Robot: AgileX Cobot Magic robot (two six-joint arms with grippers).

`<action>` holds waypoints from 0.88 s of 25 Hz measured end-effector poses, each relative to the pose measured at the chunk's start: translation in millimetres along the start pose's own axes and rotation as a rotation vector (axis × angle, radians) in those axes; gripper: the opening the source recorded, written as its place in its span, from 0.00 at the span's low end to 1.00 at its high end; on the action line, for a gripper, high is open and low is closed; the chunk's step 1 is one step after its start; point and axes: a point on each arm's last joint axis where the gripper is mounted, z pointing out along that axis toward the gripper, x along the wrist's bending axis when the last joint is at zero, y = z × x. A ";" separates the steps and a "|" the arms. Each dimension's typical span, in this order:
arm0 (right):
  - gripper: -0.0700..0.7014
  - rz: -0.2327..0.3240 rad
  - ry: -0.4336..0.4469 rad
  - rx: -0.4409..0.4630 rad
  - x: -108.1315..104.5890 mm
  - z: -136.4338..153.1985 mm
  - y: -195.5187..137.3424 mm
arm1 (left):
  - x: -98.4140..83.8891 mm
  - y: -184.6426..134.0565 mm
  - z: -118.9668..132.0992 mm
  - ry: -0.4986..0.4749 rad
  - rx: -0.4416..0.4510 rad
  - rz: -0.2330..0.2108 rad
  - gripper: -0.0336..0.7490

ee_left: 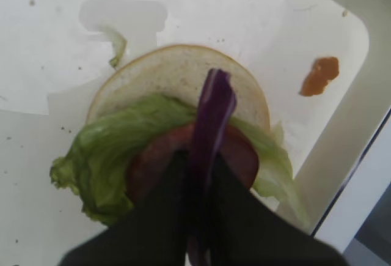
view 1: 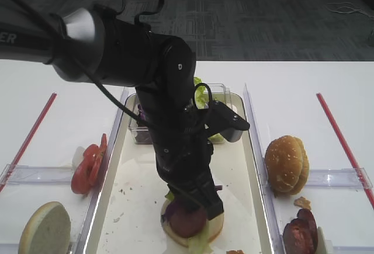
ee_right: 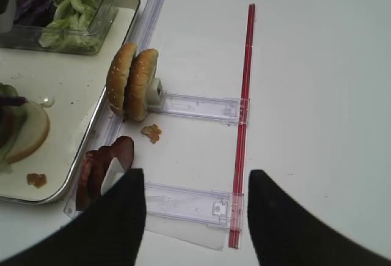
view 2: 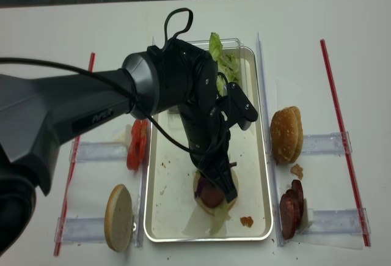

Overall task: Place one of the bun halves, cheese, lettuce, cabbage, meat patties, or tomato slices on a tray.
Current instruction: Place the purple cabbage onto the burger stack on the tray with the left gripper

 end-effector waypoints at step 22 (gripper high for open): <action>0.60 0.000 0.000 0.000 0.0 0.0 0.0 | 0.7 1.9 18.3 -0.049 0.042 -0.083 0.09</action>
